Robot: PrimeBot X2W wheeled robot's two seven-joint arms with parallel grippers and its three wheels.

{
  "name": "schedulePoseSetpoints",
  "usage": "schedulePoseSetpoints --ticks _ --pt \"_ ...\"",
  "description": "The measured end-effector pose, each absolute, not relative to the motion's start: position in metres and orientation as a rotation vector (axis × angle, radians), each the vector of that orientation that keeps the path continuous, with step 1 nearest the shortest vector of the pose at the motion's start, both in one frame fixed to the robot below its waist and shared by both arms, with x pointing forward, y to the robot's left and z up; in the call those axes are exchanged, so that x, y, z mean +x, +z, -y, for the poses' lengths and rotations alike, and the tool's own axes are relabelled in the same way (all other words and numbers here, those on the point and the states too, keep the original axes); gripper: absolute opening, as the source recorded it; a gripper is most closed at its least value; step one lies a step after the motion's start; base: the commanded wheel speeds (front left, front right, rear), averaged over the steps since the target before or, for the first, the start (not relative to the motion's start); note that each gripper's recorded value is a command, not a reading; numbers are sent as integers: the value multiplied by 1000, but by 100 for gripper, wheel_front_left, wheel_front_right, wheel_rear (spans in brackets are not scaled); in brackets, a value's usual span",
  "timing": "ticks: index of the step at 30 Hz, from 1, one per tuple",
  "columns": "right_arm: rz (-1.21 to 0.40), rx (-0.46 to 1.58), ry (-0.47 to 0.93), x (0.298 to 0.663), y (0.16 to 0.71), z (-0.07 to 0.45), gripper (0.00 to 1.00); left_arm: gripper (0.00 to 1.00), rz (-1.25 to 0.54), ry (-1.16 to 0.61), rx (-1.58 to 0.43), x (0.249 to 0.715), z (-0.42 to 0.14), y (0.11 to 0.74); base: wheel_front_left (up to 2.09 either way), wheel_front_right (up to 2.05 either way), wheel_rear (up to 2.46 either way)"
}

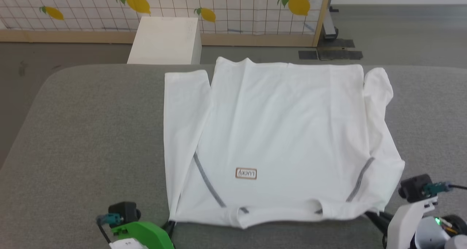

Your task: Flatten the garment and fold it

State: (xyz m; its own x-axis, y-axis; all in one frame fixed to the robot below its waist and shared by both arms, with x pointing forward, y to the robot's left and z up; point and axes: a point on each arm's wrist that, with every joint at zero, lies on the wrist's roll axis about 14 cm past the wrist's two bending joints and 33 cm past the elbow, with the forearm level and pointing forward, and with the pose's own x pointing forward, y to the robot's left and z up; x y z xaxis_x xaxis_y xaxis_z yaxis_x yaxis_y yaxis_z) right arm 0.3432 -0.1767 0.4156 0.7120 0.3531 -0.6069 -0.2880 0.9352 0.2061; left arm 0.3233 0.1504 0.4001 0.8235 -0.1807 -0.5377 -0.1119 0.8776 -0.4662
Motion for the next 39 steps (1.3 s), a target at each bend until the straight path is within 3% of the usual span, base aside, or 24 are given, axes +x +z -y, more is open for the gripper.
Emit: schedulePoseSetpoints --ticks 4,10,20,21,22,23,31,39 --pt "-814 80 362 315 401 177 0 0 -763 -30 -430 297 -152 380 0 0 0" --pt "-876 28 357 298 397 180 0 0 -923 -33 -405 272 -148 368 0 0 0" --pt "-1000 -33 363 278 382 181 0 0 -1043 -48 -439 253 -140 364 0 0 0" --pt "-998 -29 363 278 383 181 8 29 -1043 -47 -451 253 -140 364 0 0 0" --pt "-995 -26 365 278 383 179 100 47 -1045 -45 -460 252 -139 365 0 0 0" --pt "-992 -25 365 278 384 179 100 100 -1044 -44 -462 252 -139 365 0 0 0" --pt "-898 24 352 288 409 179 100 100 -1028 -93 -488 256 -134 384 0 0 0" --pt "-773 121 298 305 464 201 100 100 -874 -83 -541 285 -151 433 0 0 0"
